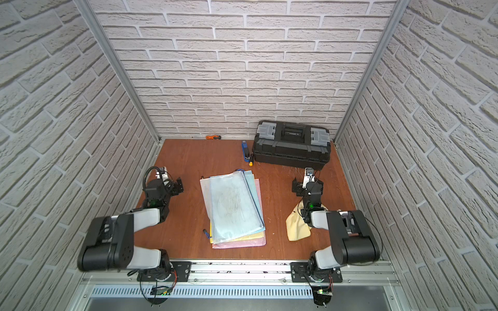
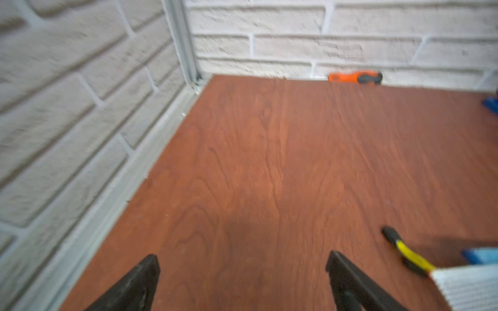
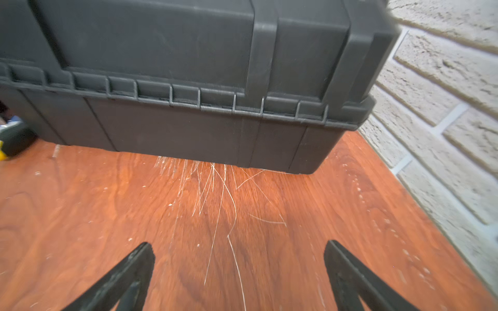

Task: Wipe the document bag
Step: Pick up the cleaning item at the center of the board.

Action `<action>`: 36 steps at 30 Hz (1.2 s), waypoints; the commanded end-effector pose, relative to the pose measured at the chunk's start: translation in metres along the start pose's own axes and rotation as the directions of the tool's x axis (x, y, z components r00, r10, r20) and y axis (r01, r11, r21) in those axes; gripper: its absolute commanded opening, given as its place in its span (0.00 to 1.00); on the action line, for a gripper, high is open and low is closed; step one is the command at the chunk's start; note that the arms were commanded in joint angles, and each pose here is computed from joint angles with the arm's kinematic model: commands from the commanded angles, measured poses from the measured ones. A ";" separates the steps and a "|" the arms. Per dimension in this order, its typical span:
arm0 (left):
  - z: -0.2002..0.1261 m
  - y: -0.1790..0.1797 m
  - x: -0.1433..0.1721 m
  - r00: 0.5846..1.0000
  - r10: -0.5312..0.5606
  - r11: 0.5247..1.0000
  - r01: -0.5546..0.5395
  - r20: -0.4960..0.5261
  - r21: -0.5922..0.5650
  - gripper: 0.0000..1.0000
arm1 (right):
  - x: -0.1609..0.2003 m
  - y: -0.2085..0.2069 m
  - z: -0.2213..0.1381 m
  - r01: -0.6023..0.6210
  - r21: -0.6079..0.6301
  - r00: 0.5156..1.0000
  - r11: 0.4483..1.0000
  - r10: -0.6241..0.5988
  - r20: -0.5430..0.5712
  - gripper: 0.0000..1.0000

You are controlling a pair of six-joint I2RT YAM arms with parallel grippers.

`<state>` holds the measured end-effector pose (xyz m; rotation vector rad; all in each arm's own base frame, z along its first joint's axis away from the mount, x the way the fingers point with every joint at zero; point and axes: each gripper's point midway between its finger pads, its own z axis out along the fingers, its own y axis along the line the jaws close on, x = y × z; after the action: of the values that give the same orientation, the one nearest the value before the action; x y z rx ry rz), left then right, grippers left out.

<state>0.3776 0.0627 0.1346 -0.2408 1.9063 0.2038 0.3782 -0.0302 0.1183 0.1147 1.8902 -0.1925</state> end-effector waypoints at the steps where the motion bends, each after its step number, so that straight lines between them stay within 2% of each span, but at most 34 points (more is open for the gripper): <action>1: -0.031 0.030 -0.066 0.982 -0.154 0.982 0.164 0.110 -0.091 0.98 | -0.076 -0.012 -0.031 -0.123 0.015 0.981 0.992 0.119 0.152 0.99; 3: -0.053 0.032 -0.101 0.954 -0.225 0.971 0.237 0.196 -0.042 0.98 | -0.122 -0.026 -0.058 -0.243 0.005 0.943 0.970 0.236 0.235 0.99; 5: -0.073 0.044 -0.126 0.903 -0.314 0.939 0.340 0.293 -0.040 0.98 | -0.155 -0.049 -0.082 -0.399 0.036 0.883 0.916 0.373 0.287 0.99; 7: -0.087 0.046 -0.146 0.871 -0.352 0.929 0.369 0.343 0.017 0.98 | -0.175 -0.063 -0.096 -0.510 0.043 0.831 0.859 0.479 0.284 0.99; 9: -0.093 0.040 -0.160 0.863 -0.375 0.925 0.372 0.340 0.076 0.98 | -0.180 -0.073 -0.106 -0.580 0.078 0.798 0.811 0.547 0.253 0.99; 10: -0.095 0.035 -0.167 0.866 -0.375 0.926 0.362 0.329 0.103 0.98 | -0.186 -0.071 -0.109 -0.573 0.060 0.801 0.817 0.543 0.253 0.99; 12: -0.095 0.024 -0.177 0.886 -0.374 0.927 0.345 0.274 0.151 0.98 | -0.202 -0.049 -0.115 -0.505 -0.080 0.824 0.859 0.508 0.252 0.96; 13: -0.094 0.017 -0.181 0.895 -0.370 0.926 0.334 0.249 0.175 0.98 | -0.206 -0.041 -0.117 -0.487 -0.125 0.830 0.864 0.503 0.240 0.98; 14: -0.095 0.010 -0.186 0.904 -0.362 0.925 0.318 0.229 0.207 0.98 | -0.208 -0.037 -0.117 -0.496 -0.134 0.833 0.858 0.513 0.205 0.99; 16: -0.095 -0.004 -0.191 0.917 -0.342 0.922 0.284 0.208 0.264 0.98 | -0.200 -0.027 -0.111 -0.478 -0.112 0.872 0.871 0.486 0.058 0.95; 17: -0.096 -0.009 -0.192 0.917 -0.341 0.920 0.281 0.205 0.274 0.98 | -0.191 -0.020 -0.109 -0.466 -0.091 0.885 0.880 0.465 -0.040 0.93; 19: -0.096 -0.018 -0.189 0.922 -0.333 0.918 0.270 0.196 0.290 0.98 | -0.169 -0.010 -0.108 -0.451 -0.039 0.873 0.892 0.431 -0.227 0.81; 21: -0.094 -0.029 -0.181 0.939 -0.301 0.926 0.247 0.165 0.286 0.98 | -0.133 -0.008 -0.116 -0.426 0.083 0.813 0.901 0.421 -0.402 0.75; 23: -0.092 -0.039 -0.175 0.955 -0.265 0.935 0.220 0.136 0.277 0.98 | -0.102 -0.010 -0.133 -0.392 0.184 0.743 0.901 0.428 -0.514 0.70; 26: -0.090 -0.050 -0.167 0.967 -0.229 0.942 0.192 0.108 0.274 0.98 | -0.058 -0.001 -0.157 -0.386 0.256 0.648 0.886 0.458 -0.609 0.69; 30: -0.085 -0.056 -0.167 0.965 -0.241 0.937 0.203 0.107 0.285 0.98 | 0.009 0.015 -0.179 -0.425 0.325 0.486 0.845 0.516 -0.705 0.66; 33: -0.079 -0.064 -0.166 0.968 -0.238 0.932 0.203 0.083 0.300 0.98 | 0.046 0.021 -0.188 -0.424 0.362 0.413 0.830 0.533 -0.738 0.62; 36: -0.071 -0.074 -0.157 0.971 -0.235 0.924 0.210 0.042 0.318 0.98 | 0.075 0.023 -0.190 -0.375 0.388 0.365 0.842 0.519 -0.773 0.62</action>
<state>0.3794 -0.0096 0.2941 -0.2383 1.8099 -0.2120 0.1905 0.0207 0.1196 0.9314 2.7289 0.1461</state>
